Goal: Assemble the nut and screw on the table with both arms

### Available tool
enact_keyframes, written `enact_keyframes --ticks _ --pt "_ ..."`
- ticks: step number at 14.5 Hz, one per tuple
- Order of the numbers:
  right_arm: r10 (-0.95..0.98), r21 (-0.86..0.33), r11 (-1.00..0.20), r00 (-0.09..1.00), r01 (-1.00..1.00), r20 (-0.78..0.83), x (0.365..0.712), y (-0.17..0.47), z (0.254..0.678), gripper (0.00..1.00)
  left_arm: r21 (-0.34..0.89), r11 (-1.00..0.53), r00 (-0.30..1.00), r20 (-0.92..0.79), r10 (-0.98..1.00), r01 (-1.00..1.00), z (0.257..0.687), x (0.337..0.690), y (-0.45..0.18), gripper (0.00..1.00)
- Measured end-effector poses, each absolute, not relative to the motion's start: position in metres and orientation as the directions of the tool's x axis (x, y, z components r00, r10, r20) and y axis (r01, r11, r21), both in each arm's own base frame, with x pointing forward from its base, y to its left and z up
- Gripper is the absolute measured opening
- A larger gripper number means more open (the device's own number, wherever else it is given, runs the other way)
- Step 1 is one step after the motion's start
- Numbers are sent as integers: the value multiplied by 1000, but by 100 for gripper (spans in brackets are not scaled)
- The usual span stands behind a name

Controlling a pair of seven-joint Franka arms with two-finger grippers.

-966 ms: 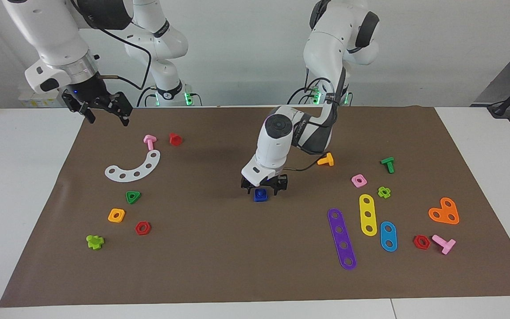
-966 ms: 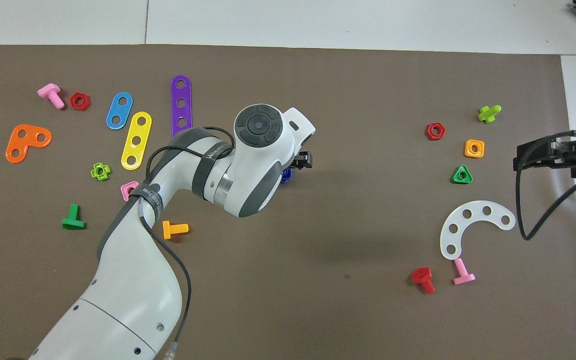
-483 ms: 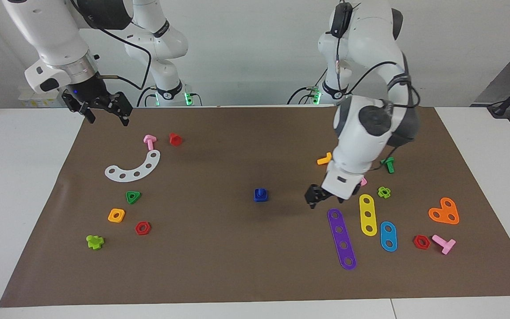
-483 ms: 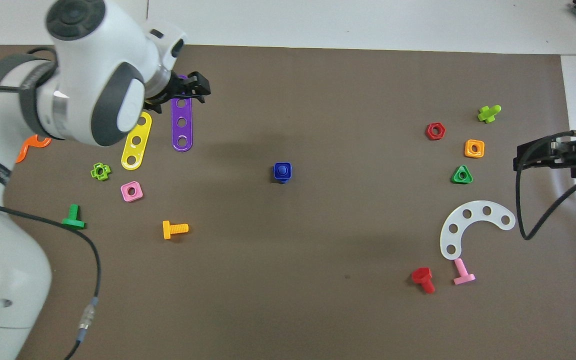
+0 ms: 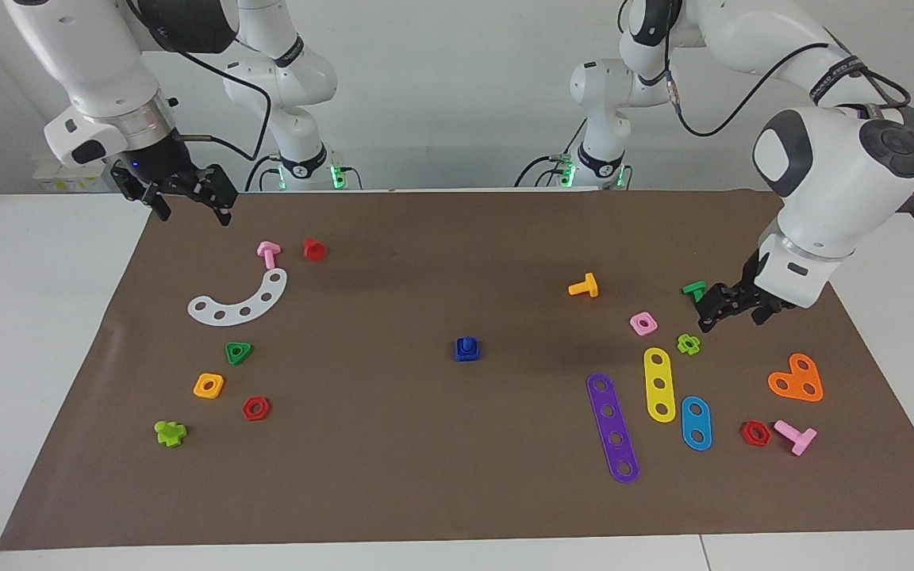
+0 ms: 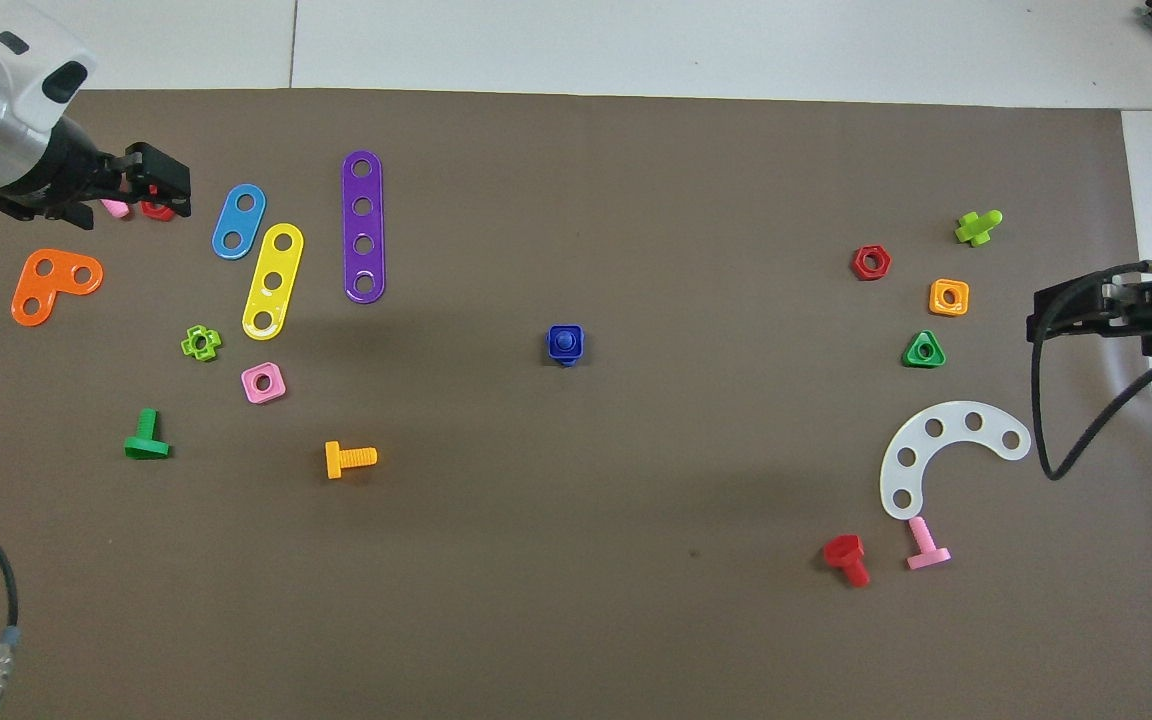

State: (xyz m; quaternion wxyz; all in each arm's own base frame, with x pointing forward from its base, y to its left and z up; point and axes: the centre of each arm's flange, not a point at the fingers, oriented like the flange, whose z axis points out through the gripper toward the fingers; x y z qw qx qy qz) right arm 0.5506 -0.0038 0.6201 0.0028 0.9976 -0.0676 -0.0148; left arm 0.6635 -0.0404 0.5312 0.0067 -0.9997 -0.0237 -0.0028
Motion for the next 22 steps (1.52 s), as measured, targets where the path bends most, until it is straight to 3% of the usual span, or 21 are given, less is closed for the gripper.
enact_keyframes --ticks 9,14,22 --pt "-135 8 -991 990 -135 -29 551 -4 620 100 -45 -999 1000 -31 5 3 598 577 -48 100" --pt "-135 8 -991 990 -135 -29 551 -4 620 100 30 -1000 1000 21 4 3 594 583 -58 100" --pt "-135 8 -991 990 -135 -29 551 -4 620 100 31 -999 1000 16 8 8 591 583 -56 100"
